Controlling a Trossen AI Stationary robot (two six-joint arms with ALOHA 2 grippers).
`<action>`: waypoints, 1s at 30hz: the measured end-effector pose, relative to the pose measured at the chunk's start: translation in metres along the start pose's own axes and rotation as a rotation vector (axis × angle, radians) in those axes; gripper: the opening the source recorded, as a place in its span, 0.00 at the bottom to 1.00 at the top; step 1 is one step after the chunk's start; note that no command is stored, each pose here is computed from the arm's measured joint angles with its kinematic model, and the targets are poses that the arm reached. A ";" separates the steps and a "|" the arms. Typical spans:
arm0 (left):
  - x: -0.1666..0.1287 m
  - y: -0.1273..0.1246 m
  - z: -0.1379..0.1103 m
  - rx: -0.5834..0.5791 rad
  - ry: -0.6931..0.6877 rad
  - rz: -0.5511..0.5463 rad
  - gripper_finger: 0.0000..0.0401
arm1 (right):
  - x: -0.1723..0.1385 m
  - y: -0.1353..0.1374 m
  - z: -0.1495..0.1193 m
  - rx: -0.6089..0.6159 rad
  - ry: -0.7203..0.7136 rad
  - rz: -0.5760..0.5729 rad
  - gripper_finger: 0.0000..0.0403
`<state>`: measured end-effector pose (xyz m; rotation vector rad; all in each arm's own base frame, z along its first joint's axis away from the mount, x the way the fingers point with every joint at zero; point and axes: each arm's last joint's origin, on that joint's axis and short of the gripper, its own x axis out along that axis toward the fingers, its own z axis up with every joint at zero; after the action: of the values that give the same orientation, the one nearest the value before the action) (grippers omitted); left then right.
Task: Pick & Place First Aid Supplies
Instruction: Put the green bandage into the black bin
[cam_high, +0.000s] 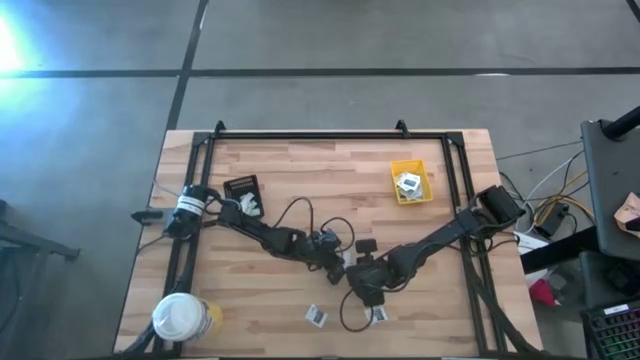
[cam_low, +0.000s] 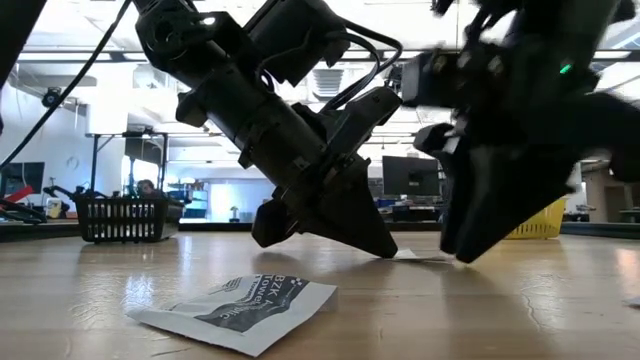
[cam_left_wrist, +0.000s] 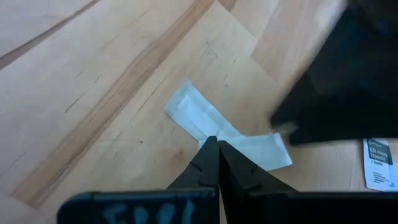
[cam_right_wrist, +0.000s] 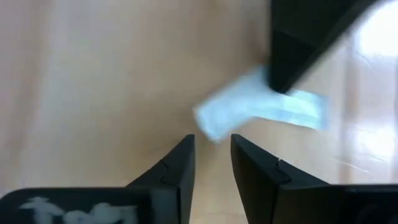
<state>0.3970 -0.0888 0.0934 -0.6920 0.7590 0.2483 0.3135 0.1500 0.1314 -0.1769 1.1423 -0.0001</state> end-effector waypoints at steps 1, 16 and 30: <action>0.000 0.000 0.000 -0.001 0.000 0.000 0.00 | -0.001 0.002 0.001 -0.003 -0.009 0.010 0.26; 0.000 -0.001 0.002 -0.004 -0.031 -0.023 0.00 | 0.006 0.014 0.003 -0.048 -0.069 0.002 0.38; 0.000 -0.002 0.001 -0.008 -0.014 -0.038 0.00 | 0.019 0.010 -0.004 -0.039 -0.026 -0.124 0.26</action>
<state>0.3982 -0.0895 0.0946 -0.7106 0.7316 0.2213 0.3171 0.1580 0.1109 -0.2819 1.1046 -0.0855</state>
